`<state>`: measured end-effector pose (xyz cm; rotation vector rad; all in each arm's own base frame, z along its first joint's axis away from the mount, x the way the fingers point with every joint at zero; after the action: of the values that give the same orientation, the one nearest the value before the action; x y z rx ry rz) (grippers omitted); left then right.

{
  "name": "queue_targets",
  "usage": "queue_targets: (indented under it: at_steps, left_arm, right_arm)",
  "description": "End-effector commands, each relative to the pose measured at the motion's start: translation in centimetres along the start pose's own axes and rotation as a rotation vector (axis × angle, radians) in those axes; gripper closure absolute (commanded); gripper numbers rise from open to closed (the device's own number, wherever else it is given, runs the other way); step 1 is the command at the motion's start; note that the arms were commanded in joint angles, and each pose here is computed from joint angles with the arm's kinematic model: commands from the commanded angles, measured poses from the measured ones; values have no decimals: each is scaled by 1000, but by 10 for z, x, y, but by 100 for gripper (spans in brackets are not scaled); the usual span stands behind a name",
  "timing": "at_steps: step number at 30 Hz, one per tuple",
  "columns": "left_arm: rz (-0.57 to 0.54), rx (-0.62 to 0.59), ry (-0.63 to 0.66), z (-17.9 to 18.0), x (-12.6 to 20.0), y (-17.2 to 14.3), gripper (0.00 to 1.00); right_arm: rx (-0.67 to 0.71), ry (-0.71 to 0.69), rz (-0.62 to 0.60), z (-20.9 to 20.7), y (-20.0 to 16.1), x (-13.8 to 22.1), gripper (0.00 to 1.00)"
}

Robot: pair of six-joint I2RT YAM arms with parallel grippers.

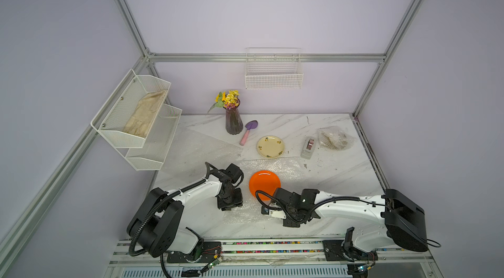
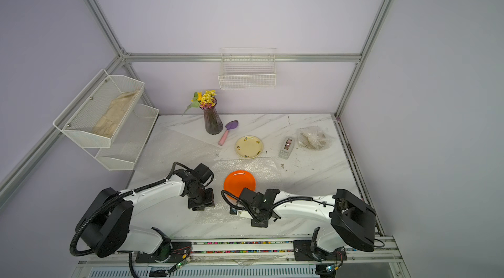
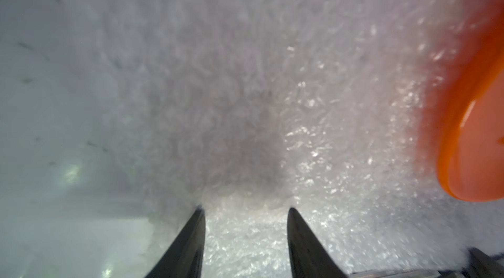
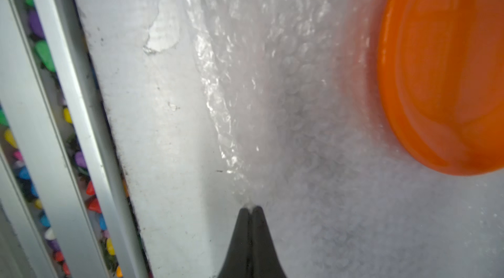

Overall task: Wrap dinner plates in bubble wrap
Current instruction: Wrap the plate in the bubble wrap.

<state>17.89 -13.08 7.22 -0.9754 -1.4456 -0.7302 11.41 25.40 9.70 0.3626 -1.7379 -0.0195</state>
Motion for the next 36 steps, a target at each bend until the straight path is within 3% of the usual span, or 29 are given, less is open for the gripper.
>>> queue_targets:
  at_steps: [1,8,17,24,27,33,36]
  left_arm:
    - [-77,-18,128,11,12,12,51]
    - [-164,-95,30,-20,54,27,52]
    - [-200,-177,-136,-57,98,14,53]
    - [-227,-226,-190,-91,113,-5,54]
    - [-209,-254,-178,-109,100,-10,54]
    - [-203,-297,-121,-141,79,-8,56]
    - [-280,-300,-95,-147,100,-2,57]
  right_arm:
    - [-80,-22,-29,-13,12,13,100]
    - [-325,-39,-104,-64,23,23,100]
    - [-667,28,-118,-106,10,-3,100]
    - [-926,72,-126,-134,2,-29,100]
    - [-1013,97,-124,-141,-2,-37,100]
    - [-1099,117,-99,-142,-8,-44,100]
    - [-1128,122,-98,-142,-10,-44,100]
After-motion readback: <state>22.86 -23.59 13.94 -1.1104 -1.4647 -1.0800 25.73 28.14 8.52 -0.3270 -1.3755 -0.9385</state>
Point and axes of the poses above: each gripper's point midway between its finger pads, its own x axis back along the fingers, its own z axis along the line the jaws close on, y = z × x, the point moved 5 cm from there along x, back along the fingers, and after that the axes turned 15 degrees about x, right-handed, at the moved point
